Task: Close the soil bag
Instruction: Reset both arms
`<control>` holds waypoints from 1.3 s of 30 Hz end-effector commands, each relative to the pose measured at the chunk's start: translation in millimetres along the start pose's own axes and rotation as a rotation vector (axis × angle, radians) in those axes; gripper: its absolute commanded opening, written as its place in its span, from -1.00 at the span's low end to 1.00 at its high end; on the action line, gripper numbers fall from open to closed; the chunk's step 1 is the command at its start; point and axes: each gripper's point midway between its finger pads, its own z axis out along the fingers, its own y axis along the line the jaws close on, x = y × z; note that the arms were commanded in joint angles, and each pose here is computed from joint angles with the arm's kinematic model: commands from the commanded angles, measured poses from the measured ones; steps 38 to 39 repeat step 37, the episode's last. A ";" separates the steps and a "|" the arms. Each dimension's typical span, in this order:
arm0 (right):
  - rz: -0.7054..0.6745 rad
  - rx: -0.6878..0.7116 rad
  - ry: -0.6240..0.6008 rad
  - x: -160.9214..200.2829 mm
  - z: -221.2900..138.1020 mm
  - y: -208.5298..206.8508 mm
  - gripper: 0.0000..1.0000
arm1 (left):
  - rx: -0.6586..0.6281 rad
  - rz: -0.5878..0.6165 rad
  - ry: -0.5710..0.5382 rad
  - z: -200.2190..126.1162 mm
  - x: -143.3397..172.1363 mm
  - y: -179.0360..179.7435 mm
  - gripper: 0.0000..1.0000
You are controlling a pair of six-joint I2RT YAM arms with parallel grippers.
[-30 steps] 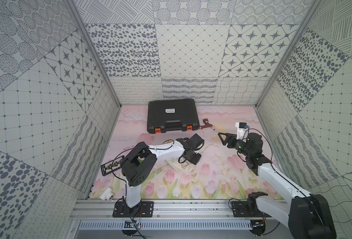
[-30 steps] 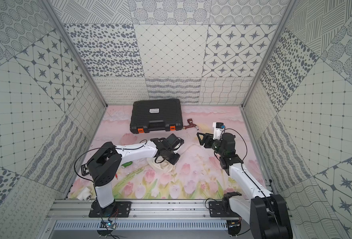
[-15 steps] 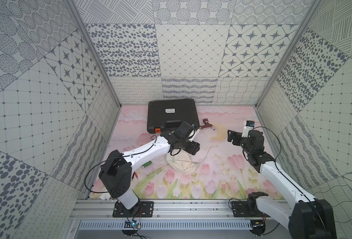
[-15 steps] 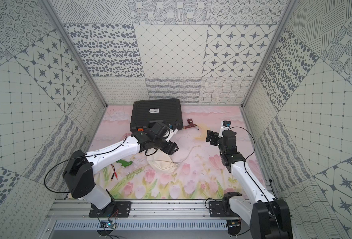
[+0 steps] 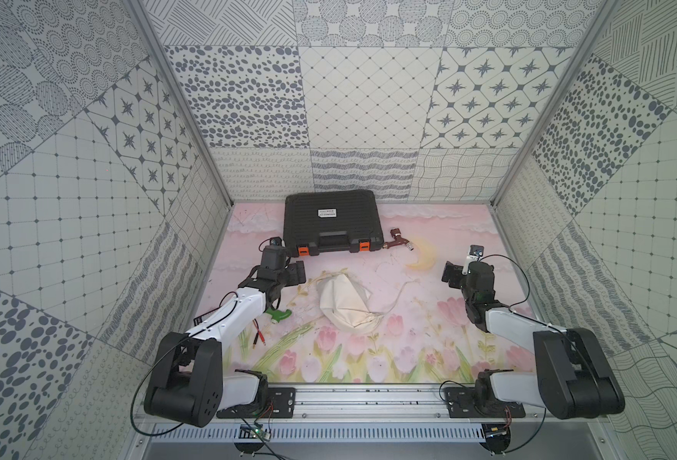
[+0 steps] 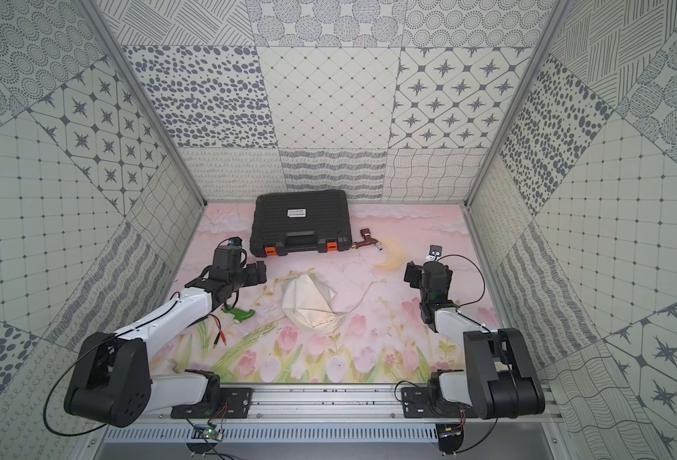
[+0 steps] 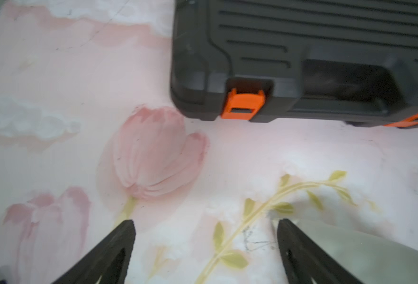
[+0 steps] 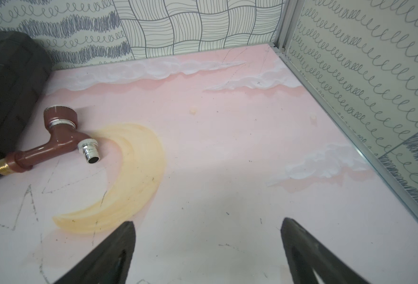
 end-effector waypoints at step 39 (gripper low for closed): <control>-0.030 -0.166 -0.143 -18.0 24.3 20.4 0.93 | 0.186 0.139 -0.352 39.5 -10.6 -5.1 0.97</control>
